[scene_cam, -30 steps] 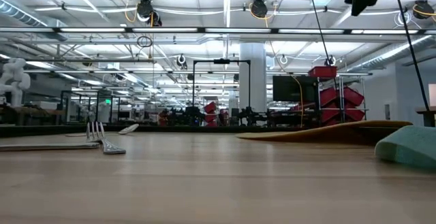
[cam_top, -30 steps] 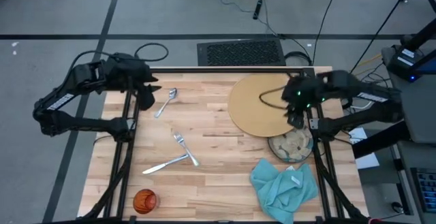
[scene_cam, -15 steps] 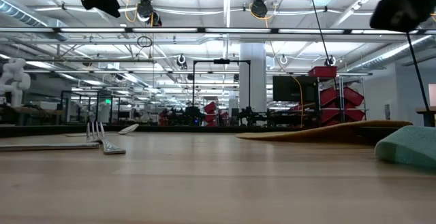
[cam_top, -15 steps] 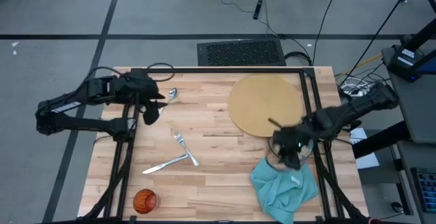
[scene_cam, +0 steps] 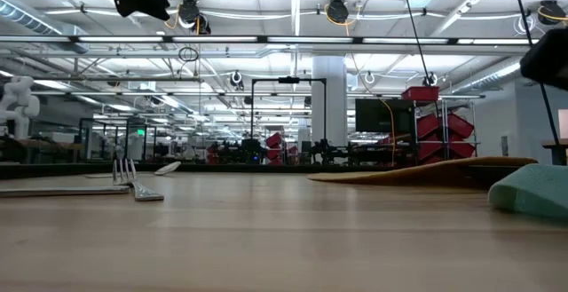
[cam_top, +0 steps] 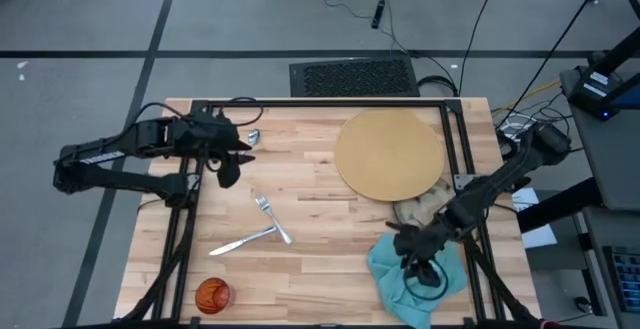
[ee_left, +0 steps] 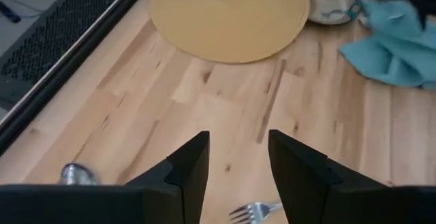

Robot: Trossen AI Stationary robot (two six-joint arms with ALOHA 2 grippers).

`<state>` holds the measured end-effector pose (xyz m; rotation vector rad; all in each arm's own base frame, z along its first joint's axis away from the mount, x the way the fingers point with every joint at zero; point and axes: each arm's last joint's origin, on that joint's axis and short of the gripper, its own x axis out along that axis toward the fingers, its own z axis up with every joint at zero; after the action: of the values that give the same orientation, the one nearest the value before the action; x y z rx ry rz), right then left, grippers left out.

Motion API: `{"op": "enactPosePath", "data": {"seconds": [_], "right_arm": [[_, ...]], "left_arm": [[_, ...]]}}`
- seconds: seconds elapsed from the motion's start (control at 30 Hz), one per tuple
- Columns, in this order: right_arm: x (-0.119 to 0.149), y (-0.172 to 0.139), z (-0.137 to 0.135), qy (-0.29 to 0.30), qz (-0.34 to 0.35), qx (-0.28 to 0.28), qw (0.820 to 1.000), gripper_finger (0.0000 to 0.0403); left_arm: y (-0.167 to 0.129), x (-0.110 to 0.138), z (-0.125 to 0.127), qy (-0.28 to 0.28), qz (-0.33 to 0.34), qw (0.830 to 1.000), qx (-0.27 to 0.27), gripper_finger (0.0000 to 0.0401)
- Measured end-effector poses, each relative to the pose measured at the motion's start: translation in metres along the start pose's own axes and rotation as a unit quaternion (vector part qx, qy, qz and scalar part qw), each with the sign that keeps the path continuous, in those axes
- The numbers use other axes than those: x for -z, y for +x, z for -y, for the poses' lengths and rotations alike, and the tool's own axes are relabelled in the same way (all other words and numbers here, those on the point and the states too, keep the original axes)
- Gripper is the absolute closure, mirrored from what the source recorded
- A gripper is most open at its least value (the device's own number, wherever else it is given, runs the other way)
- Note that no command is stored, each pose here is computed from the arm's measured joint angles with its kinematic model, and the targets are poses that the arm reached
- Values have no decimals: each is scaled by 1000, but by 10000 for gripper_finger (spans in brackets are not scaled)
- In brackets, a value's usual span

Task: Set table place
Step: Move the blue napkin on the top of the table

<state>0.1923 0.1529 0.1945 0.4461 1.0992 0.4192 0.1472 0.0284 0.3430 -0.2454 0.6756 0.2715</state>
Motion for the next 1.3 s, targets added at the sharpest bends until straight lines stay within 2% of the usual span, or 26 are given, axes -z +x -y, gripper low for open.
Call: {"op": "enactPosePath", "data": {"seconds": [0.17, 0.4, 0.57, 0.63, 0.73, 0.8, 1.07, 1.3], "right_arm": [[1, 28, 6, -44, -33, 3, 998, 261], [11, 54, 12, -36, -106, -10, 994, 261], [14, 55, 7, -45, -90, 1, 995, 267], [14, 55, 4, -53, -79, 3, 995, 291], [14, 55, 4, -75, -72, 12, 995, 370], [14, 55, 4, -88, -64, 22, 994, 392], [-1, 42, 23, -117, -56, 107, 986, 402], [-32, -5, 14, -168, -19, 175, 970, 402]], "left_arm": [[9, -2, 6, -6, -12, 1000, 9, 266], [29, -4, 15, -3, -44, 999, 17, 266], [36, -6, 19, 13, -42, 999, 19, 266], [36, -7, 19, 15, -36, 999, 14, 266], [34, -7, 18, 16, -32, 999, 9, 266], [32, -7, 18, 19, -30, 999, 10, 266], [31, -7, 17, 19, -27, 999, 6, 266], [31, -7, 17, 16, -28, 999, 2, 266]]}}
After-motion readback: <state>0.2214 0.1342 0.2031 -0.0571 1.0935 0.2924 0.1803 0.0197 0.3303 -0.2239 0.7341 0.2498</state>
